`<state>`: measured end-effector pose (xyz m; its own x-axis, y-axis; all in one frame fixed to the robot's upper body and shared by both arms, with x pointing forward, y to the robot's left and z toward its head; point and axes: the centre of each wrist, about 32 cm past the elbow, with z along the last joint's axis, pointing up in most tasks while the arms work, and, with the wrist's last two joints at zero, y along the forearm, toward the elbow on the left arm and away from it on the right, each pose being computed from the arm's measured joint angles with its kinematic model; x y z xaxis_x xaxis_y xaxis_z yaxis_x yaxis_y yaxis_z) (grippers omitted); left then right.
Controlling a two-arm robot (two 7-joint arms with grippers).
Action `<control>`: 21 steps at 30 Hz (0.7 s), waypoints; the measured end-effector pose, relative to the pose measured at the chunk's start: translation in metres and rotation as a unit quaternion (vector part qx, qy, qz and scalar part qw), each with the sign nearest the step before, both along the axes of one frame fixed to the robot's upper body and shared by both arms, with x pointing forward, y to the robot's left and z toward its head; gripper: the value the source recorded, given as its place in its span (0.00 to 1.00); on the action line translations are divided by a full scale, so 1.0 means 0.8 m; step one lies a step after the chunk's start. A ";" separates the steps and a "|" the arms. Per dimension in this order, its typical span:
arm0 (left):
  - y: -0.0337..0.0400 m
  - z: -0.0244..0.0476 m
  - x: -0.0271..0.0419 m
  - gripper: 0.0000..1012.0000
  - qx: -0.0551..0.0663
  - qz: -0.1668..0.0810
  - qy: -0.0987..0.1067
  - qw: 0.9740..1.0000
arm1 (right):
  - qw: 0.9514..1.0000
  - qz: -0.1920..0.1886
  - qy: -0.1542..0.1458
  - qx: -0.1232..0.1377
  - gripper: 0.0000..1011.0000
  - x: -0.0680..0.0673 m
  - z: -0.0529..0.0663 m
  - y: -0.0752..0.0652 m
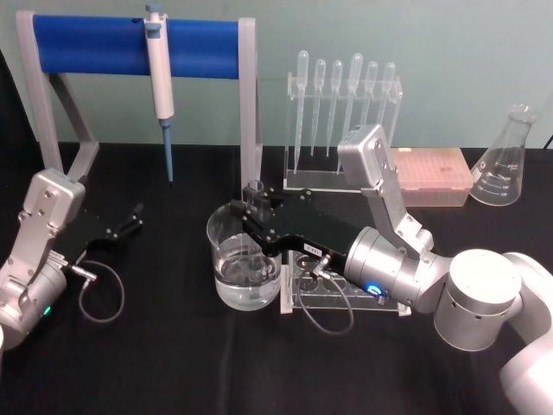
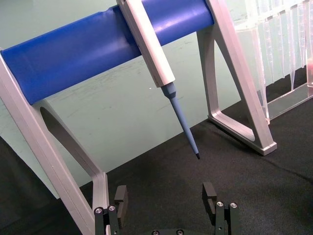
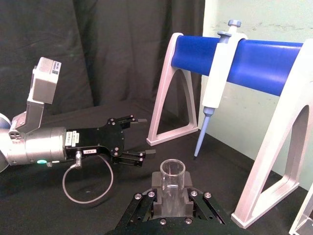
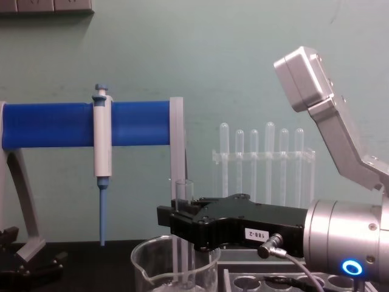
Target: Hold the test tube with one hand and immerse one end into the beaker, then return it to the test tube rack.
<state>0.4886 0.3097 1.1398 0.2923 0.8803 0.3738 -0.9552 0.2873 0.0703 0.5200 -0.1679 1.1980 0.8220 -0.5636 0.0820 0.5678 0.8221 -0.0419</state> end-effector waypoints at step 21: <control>0.0000 0.0000 0.0000 0.99 0.000 0.000 0.000 1.000 | 1.000 0.000 0.000 0.000 0.22 0.000 0.000 0.000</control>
